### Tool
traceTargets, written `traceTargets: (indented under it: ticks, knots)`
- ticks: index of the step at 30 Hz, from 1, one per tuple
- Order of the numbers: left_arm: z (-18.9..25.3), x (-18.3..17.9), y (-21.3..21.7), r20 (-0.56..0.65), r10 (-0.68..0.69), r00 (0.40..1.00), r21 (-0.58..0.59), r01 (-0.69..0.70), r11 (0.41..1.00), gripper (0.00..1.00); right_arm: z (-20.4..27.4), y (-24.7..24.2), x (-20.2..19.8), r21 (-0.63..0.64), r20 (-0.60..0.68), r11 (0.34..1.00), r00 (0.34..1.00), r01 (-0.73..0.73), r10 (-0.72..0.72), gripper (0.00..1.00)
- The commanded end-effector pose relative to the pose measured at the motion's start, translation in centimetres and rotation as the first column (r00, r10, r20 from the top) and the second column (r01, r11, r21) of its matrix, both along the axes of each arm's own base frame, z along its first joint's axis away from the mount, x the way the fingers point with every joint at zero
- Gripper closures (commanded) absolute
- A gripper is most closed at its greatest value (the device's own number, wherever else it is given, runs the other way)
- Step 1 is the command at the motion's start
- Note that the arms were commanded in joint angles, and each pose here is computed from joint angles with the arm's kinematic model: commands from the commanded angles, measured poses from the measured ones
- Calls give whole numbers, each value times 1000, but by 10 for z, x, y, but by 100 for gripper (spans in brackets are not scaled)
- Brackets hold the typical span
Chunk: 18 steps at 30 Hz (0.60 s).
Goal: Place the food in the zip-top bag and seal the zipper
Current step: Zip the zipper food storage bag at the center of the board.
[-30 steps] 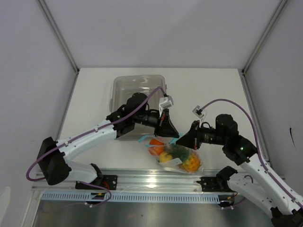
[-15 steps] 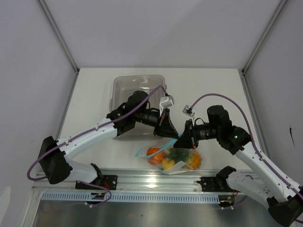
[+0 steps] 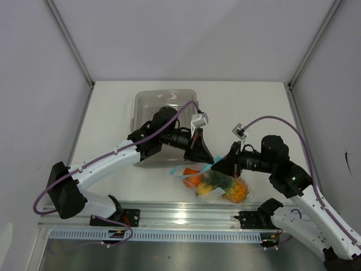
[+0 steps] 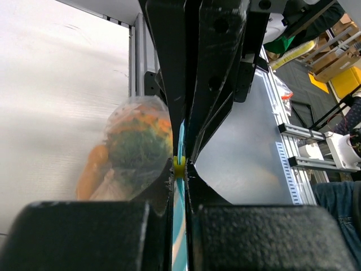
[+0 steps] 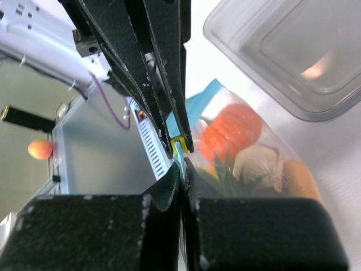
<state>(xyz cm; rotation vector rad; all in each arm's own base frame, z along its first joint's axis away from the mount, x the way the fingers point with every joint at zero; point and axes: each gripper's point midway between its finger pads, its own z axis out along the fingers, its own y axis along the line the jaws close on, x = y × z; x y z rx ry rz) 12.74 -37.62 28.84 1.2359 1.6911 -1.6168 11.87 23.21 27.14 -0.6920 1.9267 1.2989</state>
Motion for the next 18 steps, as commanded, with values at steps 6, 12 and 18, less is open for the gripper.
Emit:
traceTargets:
  ticks: [6, 12, 18]
  knots:
    - [-9, -12, 11, -28, -36, 999, 30, 37, 999, 100, 44, -3, 28, 158, 108, 975, 979, 153, -171, 100]
    - [-25, -14, 16, -43, -22, 999, 66, 25, 998, 100, 52, -7, 32, 175, 113, 967, 972, 187, -208, 100]
    - [-29, -13, 23, -32, 8, 999, 76, -6, 997, 99, 42, -4, 24, 129, 77, 985, 989, 117, -128, 100]
